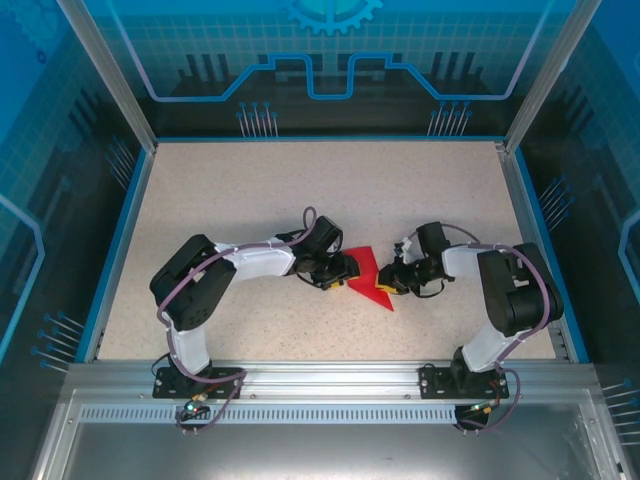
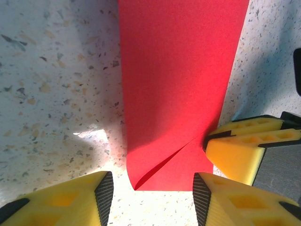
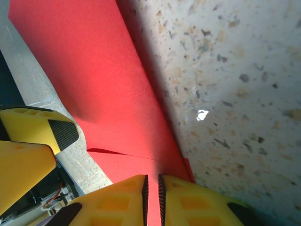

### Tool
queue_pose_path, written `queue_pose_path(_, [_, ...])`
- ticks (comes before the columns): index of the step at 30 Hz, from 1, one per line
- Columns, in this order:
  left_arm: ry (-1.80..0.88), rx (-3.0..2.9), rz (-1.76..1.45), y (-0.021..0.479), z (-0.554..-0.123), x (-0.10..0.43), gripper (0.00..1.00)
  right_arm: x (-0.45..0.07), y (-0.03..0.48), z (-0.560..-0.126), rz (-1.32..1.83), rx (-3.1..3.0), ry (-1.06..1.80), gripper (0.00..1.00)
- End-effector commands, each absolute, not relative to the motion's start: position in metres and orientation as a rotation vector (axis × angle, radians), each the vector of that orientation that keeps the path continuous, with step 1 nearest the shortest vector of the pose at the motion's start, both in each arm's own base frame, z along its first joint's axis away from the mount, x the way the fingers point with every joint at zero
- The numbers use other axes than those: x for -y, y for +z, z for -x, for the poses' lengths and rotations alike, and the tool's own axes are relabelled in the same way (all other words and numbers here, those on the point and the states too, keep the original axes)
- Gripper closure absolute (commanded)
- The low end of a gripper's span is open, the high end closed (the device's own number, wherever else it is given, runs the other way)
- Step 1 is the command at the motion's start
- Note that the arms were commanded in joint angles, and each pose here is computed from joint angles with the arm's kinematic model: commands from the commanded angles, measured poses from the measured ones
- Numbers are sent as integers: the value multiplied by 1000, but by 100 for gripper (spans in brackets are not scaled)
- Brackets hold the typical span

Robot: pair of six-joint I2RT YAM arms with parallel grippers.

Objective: Fold a paper plane with a square sheet of paper (pick it up from the middle)
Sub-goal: Fold the wing for the fifth time at the center of the table.

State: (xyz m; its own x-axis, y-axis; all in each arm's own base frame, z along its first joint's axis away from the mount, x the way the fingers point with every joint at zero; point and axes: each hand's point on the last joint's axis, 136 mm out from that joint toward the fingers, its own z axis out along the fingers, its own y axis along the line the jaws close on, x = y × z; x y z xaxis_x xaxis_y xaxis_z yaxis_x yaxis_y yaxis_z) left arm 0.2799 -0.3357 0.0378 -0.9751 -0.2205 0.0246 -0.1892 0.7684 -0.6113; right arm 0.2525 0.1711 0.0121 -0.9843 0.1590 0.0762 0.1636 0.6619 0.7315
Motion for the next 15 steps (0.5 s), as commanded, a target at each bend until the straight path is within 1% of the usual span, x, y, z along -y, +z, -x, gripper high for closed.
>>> queue_pose_path(1, [-999,-2932,369,34,-280,340,48,-161,-20,-239,363,2852,-1133,82])
queue_pose_path(8, [-1113,-2901,335,42,-287,357,50,-162,-20,-239,376,2827,-1169,82])
queue_pose_path(11, [-1125,-2897,322,45,-289,360,54,-162,-20,-239,375,2822,-1175,81])
queue_pose_path(15, [-1141,-2894,314,45,-291,364,61,-163,-19,-240,370,2817,-1189,80])
